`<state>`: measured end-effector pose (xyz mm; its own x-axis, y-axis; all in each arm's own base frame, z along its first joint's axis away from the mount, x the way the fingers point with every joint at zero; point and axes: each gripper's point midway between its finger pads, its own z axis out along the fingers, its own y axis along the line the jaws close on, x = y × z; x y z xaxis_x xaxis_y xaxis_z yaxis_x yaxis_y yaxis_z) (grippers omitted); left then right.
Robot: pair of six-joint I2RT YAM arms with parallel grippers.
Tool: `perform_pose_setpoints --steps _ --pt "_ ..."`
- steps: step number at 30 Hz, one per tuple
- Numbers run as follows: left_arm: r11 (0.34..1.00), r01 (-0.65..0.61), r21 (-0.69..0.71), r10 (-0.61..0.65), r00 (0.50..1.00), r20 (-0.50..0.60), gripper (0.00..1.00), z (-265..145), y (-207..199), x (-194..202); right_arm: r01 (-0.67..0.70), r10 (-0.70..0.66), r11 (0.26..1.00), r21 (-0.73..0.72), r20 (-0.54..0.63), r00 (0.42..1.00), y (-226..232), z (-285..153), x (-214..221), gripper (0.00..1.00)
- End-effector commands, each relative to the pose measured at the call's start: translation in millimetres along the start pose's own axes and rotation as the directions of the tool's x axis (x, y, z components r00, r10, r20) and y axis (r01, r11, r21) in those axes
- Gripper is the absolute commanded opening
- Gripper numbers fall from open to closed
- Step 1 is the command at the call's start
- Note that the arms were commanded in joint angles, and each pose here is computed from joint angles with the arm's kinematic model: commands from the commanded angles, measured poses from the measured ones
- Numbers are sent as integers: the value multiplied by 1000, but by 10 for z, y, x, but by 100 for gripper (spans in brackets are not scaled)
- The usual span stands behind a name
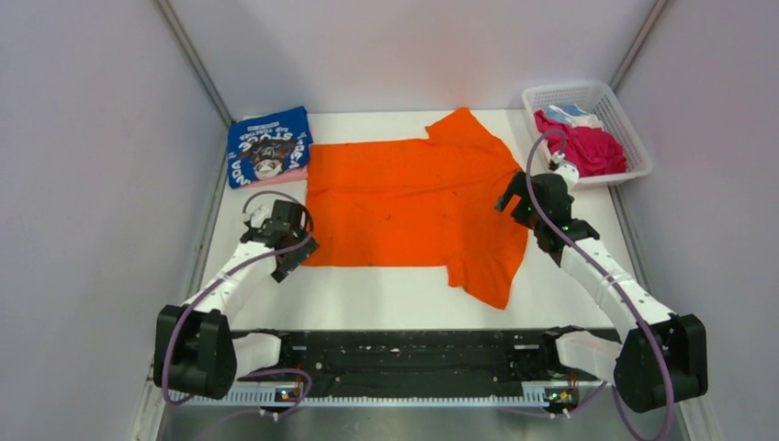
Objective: Fold and stack the t-shirts
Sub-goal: Grab the side of the flattened tshirt closest away from the robot with both arms
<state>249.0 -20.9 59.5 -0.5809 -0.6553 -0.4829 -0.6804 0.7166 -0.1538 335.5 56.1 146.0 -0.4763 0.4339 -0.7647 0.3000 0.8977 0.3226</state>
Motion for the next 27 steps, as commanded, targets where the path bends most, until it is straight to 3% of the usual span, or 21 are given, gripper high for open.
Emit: perform_pose_setpoints --steps 1,4,13,21,27 --pt "990 137 33 -139 989 46 81 111 -175 -139 -53 56 997 -60 62 996 172 -72 -249 99" --pt "983 181 -6 -181 983 33 67 234 -167 -113 -40 41 998 -42 45 998 136 -44 -200 99" --pt "968 248 -45 -248 969 -2 49 488 -259 -59 -20 20 1000 -13 30 999 68 -23 -141 99" --pt "973 230 -3 -229 968 -107 0 528 -388 126 -4 0 996 84 41 999 -98 0 -163 99" --pt "978 206 -12 -206 973 -105 0 434 -289 148 19 -19 994 105 1 1000 -125 -32 -119 99"
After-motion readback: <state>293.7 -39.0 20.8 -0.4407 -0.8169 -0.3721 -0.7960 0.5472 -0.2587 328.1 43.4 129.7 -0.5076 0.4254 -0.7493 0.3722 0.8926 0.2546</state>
